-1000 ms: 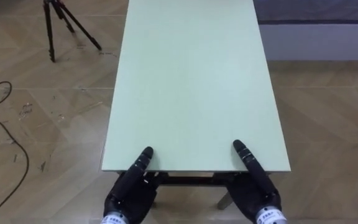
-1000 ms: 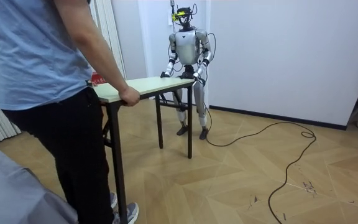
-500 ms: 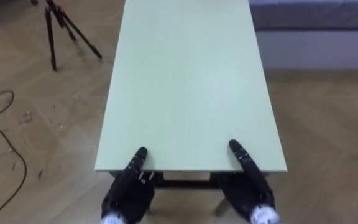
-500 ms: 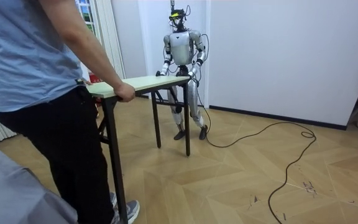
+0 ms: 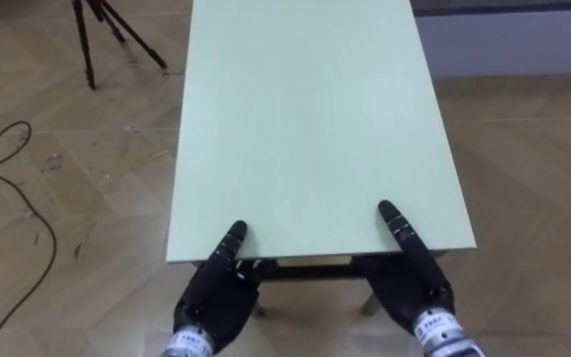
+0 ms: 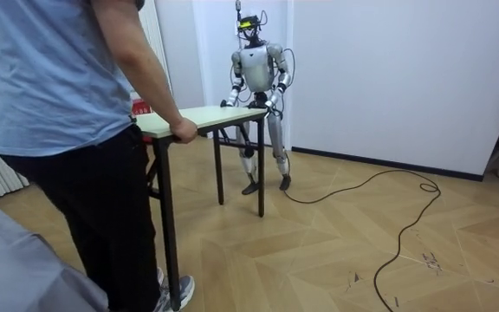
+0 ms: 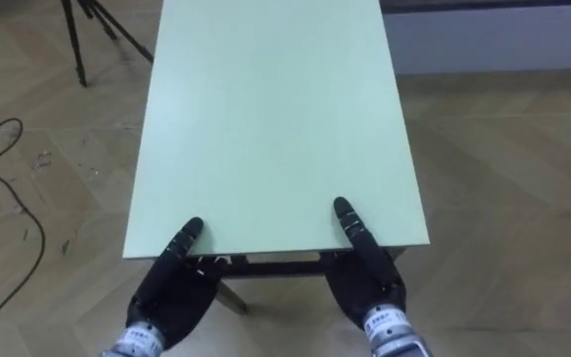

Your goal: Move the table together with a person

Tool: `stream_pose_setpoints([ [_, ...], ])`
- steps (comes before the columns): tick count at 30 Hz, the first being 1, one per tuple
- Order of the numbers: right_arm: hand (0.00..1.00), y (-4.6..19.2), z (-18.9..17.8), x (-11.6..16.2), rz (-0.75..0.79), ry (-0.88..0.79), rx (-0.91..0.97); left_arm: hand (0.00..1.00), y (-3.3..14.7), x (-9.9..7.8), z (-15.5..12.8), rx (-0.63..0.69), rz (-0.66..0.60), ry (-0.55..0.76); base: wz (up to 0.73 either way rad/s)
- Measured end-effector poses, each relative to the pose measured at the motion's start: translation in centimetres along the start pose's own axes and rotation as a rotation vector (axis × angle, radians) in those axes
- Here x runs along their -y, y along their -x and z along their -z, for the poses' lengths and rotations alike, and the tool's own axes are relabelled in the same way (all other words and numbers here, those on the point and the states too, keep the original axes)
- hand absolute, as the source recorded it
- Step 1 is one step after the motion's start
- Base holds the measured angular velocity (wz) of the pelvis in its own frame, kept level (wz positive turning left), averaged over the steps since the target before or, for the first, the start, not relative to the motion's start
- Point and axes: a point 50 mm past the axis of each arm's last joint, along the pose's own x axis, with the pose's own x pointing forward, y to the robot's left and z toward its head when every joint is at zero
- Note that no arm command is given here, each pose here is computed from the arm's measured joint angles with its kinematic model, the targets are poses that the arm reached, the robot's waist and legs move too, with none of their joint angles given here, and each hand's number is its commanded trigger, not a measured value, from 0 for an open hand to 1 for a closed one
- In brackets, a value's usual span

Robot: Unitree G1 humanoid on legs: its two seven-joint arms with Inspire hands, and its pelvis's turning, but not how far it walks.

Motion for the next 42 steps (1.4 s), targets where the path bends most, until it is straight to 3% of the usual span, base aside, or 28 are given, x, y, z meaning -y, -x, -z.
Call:
stream_pose_setpoints([
  [7, 1.00, 0.9, 0.2, 1.1, 0.049, 0.002, -0.018, 1.00, 0.6, -0.8, 0.7, -0.025, -0.056, 0.001, -0.02],
  [15, 1.00, 2.6, 0.4, 2.1, 0.102, -0.054, 0.019, 1.00, 0.1, -0.3, 1.0, -0.062, -0.055, -0.068, 0.50],
  [31, 1.00, 1.1, 1.5, 0.2, 0.031, -0.080, -0.034, 1.00, 0.5, 0.4, -1.6, 0.025, -0.025, -0.144, -0.45],
  [42, 1.00, 0.8, 1.5, 0.1, 0.048, -0.078, -0.038, 1.00, 0.7, 0.3, -1.5, 0.025, -0.029, -0.133, 0.13],
])
